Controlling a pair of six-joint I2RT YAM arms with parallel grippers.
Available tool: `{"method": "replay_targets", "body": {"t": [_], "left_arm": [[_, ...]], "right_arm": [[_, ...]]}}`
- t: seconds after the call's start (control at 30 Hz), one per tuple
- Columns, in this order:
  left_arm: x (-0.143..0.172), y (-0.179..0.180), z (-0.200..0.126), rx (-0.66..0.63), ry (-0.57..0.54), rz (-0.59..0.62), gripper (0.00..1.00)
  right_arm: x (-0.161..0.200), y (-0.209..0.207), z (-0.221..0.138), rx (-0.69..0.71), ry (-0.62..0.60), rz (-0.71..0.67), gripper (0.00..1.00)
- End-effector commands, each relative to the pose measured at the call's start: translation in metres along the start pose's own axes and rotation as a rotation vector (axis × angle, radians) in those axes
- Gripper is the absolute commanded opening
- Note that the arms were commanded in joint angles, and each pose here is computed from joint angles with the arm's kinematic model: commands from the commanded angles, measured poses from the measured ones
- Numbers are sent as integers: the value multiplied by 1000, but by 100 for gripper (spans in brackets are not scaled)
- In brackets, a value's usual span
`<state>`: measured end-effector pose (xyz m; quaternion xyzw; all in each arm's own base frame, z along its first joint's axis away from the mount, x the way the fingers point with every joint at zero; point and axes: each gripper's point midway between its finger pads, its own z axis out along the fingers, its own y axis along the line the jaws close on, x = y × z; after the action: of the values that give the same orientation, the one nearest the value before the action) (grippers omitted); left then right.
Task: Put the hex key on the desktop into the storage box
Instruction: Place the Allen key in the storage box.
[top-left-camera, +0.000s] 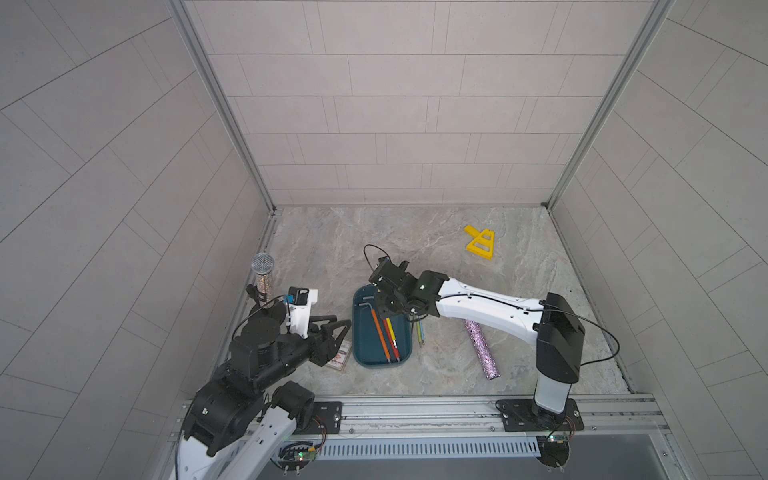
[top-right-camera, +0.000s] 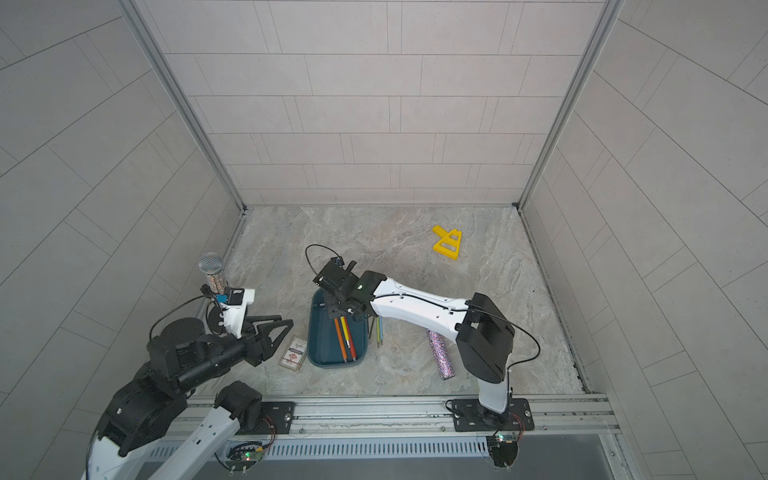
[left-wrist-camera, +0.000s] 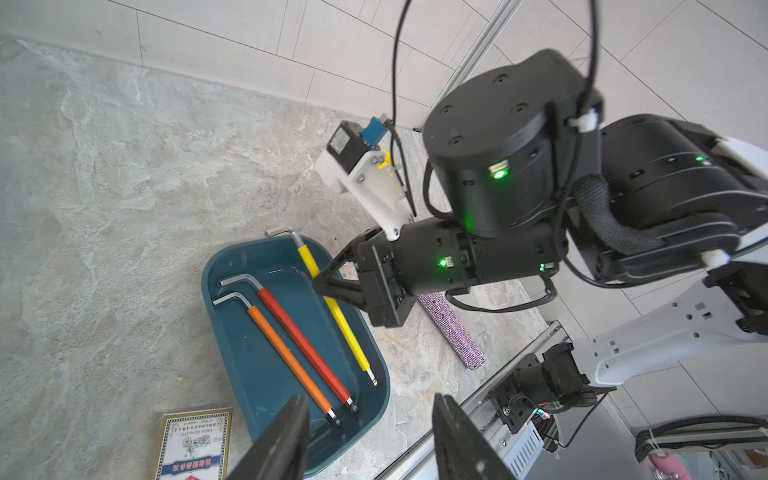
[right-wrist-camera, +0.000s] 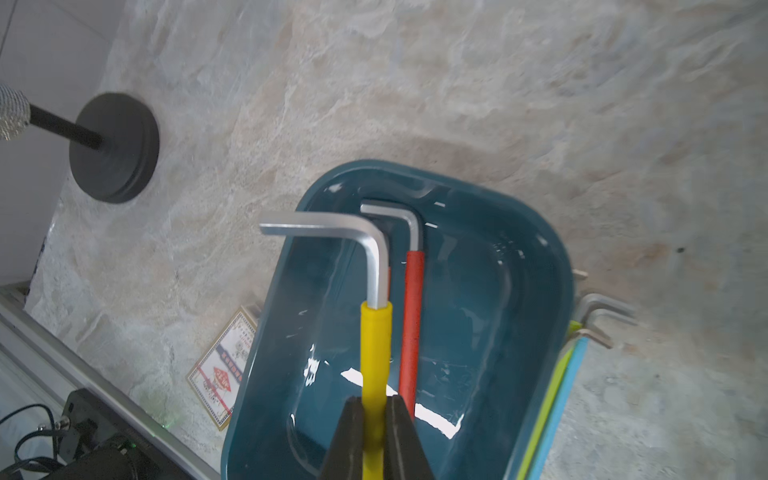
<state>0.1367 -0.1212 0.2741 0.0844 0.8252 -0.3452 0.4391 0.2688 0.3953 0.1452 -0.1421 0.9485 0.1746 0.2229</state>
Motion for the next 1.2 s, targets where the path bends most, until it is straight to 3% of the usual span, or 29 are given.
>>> {"method": "replay_targets", "body": {"t": [0.0, 0.37, 0.77, 0.97, 1.17], "left_arm": [[1, 0, -6, -6, -2, -9, 55], [0, -2, -8, 11, -29, 9, 55], [0, -4, -7, 21, -33, 12, 55], [0, -4, -8, 23, -37, 13, 54], [-1, -4, -8, 21, -37, 13, 54]], "right_arm": [[11, 3, 8, -3, 70, -5, 0], [35, -12, 59, 103, 201, -6, 0], [46, -28, 81, 173, 260, -23, 0], [47, -29, 82, 180, 262, -29, 23], [44, -28, 80, 179, 256, -28, 27]]}}
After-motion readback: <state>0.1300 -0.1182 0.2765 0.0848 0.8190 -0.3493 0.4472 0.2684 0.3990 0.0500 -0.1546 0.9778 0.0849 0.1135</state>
